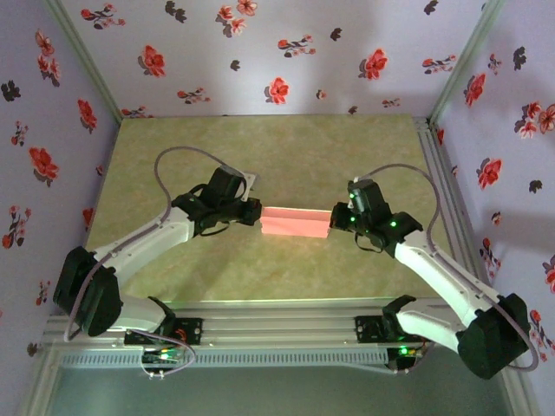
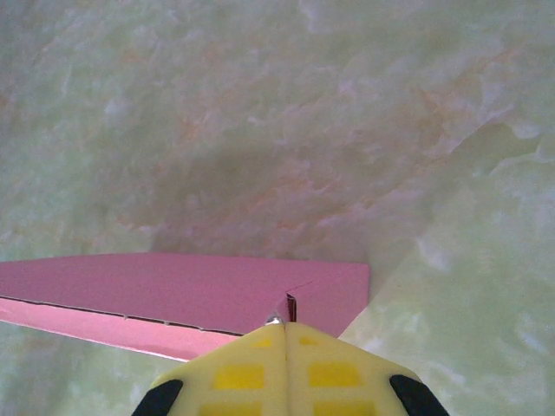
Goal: Fold the paper box
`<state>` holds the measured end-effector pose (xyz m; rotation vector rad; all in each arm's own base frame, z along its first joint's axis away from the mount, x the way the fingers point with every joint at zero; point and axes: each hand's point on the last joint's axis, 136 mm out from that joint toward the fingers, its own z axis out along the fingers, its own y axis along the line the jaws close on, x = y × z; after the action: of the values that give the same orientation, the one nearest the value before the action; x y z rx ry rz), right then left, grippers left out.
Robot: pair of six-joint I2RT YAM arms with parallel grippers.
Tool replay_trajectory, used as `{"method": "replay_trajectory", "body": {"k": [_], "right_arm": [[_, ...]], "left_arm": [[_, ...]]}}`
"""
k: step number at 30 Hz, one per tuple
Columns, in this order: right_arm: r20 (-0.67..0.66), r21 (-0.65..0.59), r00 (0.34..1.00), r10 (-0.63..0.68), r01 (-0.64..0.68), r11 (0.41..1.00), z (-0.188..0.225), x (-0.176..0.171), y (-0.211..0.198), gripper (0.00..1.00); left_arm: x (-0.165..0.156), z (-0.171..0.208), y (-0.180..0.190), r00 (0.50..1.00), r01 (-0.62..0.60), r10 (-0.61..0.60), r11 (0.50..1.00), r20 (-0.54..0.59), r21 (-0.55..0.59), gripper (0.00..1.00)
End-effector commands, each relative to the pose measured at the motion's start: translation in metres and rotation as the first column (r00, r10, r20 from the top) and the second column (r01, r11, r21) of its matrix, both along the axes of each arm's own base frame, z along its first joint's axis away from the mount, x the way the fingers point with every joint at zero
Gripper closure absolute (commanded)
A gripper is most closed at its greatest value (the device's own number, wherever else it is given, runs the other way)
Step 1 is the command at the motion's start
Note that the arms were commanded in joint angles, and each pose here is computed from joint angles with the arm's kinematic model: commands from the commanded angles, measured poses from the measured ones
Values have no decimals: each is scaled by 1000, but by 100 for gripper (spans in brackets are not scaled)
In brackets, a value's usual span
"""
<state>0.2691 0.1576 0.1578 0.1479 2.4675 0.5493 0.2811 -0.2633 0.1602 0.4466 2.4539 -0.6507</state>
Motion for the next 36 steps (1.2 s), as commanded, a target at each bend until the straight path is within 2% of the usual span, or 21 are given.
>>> {"method": "replay_trajectory", "body": {"k": [1,4,13,19,22,27,30,36], "right_arm": [[-72,-176,997,-28,15,984,-26,-11,-32,100],[-61,-128,998,-22,14,992,-27,-9,-24,100],[-61,58,992,-109,113,992,-26,-4,1,100],[-42,56,992,-121,123,991,-22,-5,1,99],[-41,44,994,-102,104,994,-20,-8,1,84],[11,39,999,-47,46,998,4,-11,0,67],[35,55,999,-14,12,998,20,-12,3,52],[91,167,994,66,-80,983,46,-6,27,51]], "left_arm": [[-6,-34,26,996,-40,50,989,-69,140,100],[-6,-34,26,996,-46,56,989,-72,138,100],[-5,-39,24,990,-104,112,990,-81,92,100],[-6,-43,22,989,-126,131,989,-64,78,100],[-7,-47,24,990,-124,130,988,-60,90,100],[-8,-49,26,990,-120,126,988,-57,100,100],[-7,-47,25,991,-116,121,988,-52,99,100],[-7,-46,23,992,-106,112,989,-53,104,100]]}}
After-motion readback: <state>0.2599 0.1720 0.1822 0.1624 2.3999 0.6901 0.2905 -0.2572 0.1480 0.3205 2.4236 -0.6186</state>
